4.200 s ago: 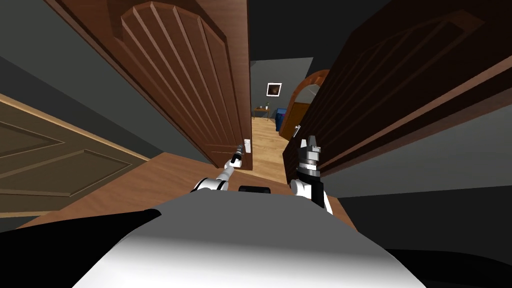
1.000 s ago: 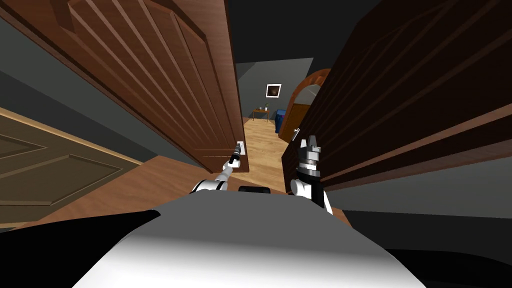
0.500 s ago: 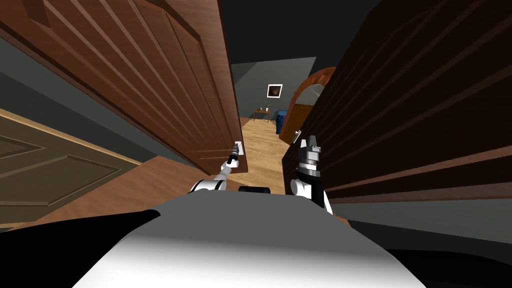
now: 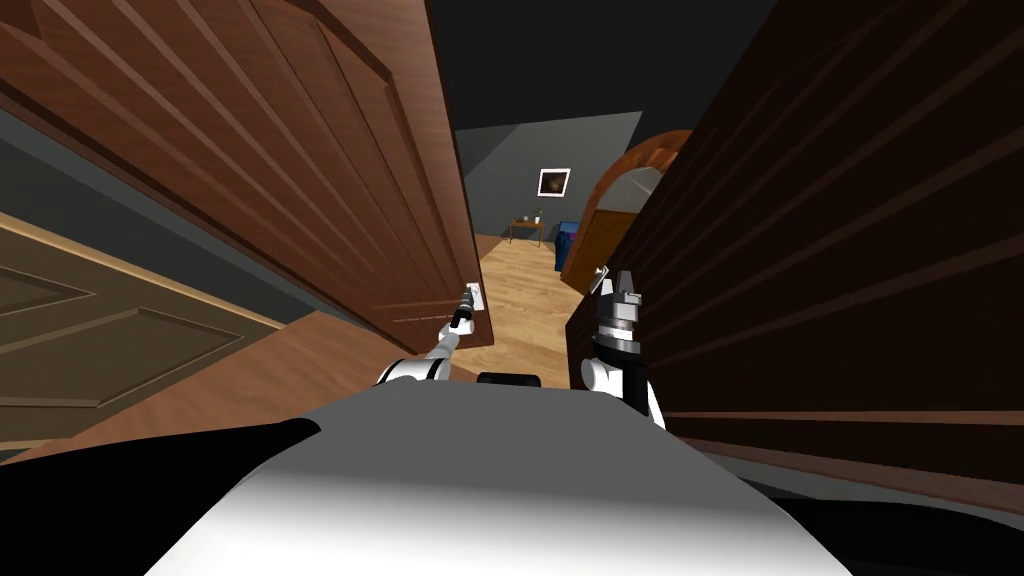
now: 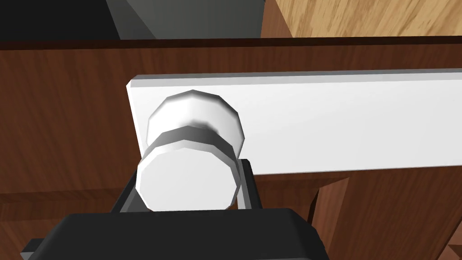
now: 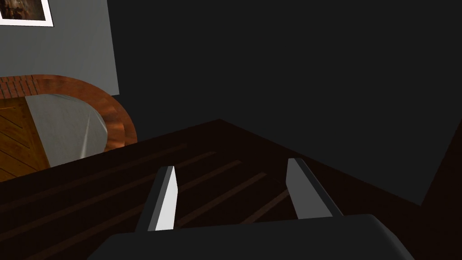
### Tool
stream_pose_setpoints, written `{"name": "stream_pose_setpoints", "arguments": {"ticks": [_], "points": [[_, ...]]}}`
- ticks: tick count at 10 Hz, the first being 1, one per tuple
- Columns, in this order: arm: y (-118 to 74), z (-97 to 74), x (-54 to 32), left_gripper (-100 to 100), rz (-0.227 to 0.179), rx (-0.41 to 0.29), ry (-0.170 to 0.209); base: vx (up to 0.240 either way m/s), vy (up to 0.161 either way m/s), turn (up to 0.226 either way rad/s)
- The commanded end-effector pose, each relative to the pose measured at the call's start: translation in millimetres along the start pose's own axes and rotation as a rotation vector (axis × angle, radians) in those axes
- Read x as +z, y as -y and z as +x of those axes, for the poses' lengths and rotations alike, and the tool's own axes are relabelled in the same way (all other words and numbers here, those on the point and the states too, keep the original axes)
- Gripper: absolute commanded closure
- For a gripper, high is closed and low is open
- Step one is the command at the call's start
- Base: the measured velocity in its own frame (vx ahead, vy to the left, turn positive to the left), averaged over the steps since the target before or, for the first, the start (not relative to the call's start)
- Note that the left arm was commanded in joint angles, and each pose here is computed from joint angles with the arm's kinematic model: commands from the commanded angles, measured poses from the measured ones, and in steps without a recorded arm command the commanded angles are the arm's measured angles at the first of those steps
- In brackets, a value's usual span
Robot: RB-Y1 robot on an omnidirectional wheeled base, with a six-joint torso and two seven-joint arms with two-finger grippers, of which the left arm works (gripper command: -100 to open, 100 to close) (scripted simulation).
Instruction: Push the door open
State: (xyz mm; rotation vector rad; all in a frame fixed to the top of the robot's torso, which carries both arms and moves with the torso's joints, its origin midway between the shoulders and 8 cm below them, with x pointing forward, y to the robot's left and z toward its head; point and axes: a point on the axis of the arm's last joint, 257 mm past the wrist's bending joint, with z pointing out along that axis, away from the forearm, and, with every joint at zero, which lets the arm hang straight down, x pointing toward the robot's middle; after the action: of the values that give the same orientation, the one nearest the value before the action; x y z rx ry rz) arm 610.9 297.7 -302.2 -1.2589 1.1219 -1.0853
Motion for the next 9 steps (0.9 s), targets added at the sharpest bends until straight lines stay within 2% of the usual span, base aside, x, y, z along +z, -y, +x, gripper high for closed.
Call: {"name": "stream_pose_setpoints", "arguments": {"ticks": [1, 5, 6, 9], "points": [[6.5, -22.3, 2.6, 100, 0.011, 0.003, 0.036, 0.188, -0.108, 0.093], [5.9, -49.5, 1.9, 100, 0.008, -0.005, 0.088, 0.189, -0.104, 0.086], [5.3, -42.2, 0.3, -100, 0.007, -0.007, 0.077, -0.044, -0.095, 0.062], [5.3, -36.1, 0.6, -100, 0.006, -0.013, 0.069, -0.186, -0.034, 0.001]]}}
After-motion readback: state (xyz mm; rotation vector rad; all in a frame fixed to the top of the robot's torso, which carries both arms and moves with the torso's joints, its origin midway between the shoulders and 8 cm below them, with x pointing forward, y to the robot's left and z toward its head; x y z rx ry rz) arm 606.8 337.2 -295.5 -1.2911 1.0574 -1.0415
